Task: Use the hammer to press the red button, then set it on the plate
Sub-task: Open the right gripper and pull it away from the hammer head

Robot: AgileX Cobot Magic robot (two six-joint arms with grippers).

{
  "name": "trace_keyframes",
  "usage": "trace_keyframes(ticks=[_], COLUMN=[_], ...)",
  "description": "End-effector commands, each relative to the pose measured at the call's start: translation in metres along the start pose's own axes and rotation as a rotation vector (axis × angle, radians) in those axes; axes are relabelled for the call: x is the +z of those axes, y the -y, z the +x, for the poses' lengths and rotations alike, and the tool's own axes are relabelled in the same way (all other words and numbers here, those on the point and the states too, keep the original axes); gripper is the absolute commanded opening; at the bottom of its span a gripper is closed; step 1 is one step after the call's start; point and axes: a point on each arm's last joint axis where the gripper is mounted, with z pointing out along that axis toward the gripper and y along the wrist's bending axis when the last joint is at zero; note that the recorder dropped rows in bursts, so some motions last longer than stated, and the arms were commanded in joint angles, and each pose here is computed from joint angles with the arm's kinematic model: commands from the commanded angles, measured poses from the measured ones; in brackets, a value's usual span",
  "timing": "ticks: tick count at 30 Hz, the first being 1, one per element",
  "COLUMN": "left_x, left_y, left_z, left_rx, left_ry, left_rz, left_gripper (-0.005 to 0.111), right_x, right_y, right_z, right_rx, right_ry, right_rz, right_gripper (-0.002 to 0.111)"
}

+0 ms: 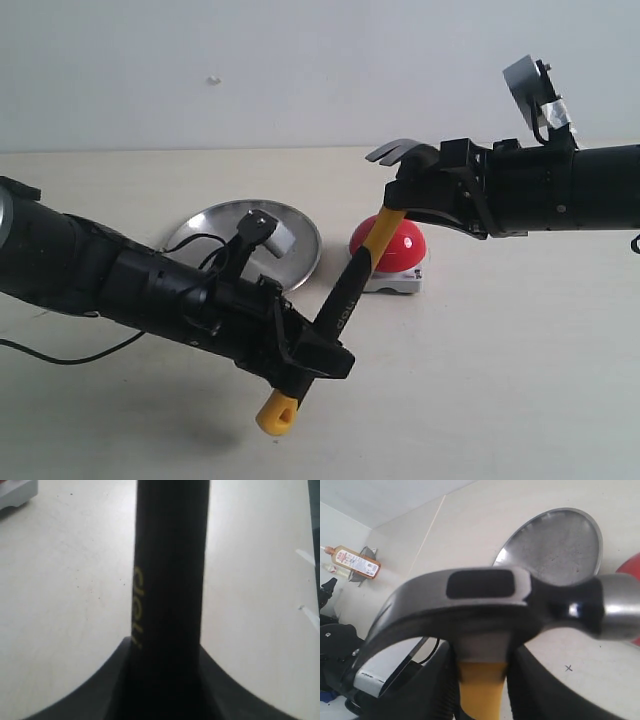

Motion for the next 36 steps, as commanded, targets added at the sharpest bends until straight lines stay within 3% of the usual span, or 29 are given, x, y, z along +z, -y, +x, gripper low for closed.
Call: trace_keyframes(ticks=[1, 3, 6, 8, 11, 19, 26, 36], left_x=[0.0, 0.0, 0.0, 0.0, 0.0, 0.0, 0.0, 0.0], left_y=[0.0, 0.0, 0.0, -0.001, -0.001, -0.001, -0.002, -0.001], left_z=[-0.006, -0.006, -0.007, -0.008, -0.008, -0.012, -0.016, -0.018], left_rx=[-0.009, -0.014, -0.022, -0.038, -0.038, -0.025, -0.034, -0.039], left_ry=[0.036, 0.041, 0.05, 0.064, 0.064, 0.071, 0.082, 0.086], left_rz=[-0.005, -0.004, -0.007, -0.011, -0.011, -0.012, -0.012, -0.005], left_gripper=[0.0, 0.0, 0.0, 0.0, 0.0, 0.0, 0.0, 0.0], right_x=[-0.003, -0.003, -0.003, -0.003, -0.003, -0.003, -0.004, -0.005], right_y=[-0.011, -0.011, -0.008, -0.006, -0.005, 0.0, 0.009, 0.012], right_z=[-0.005, -0.005, -0.006, -0.006, -0.007, -0.007, -0.001, 0.008], right_rx=[0.005, 0.005, 0.05, 0.049, 0.066, 0.103, 0.146, 0.16], right_ry=[0.039, 0.039, 0.046, 0.051, 0.055, 0.068, 0.009, -0.082], right_rz=[-0.066, -0.065, -0.035, -0.014, 0.002, 0.047, 0.154, 0.199], right_gripper=[0.0, 0.0, 0.011, 0.031, 0.046, 0.057, 0.057, 0.057])
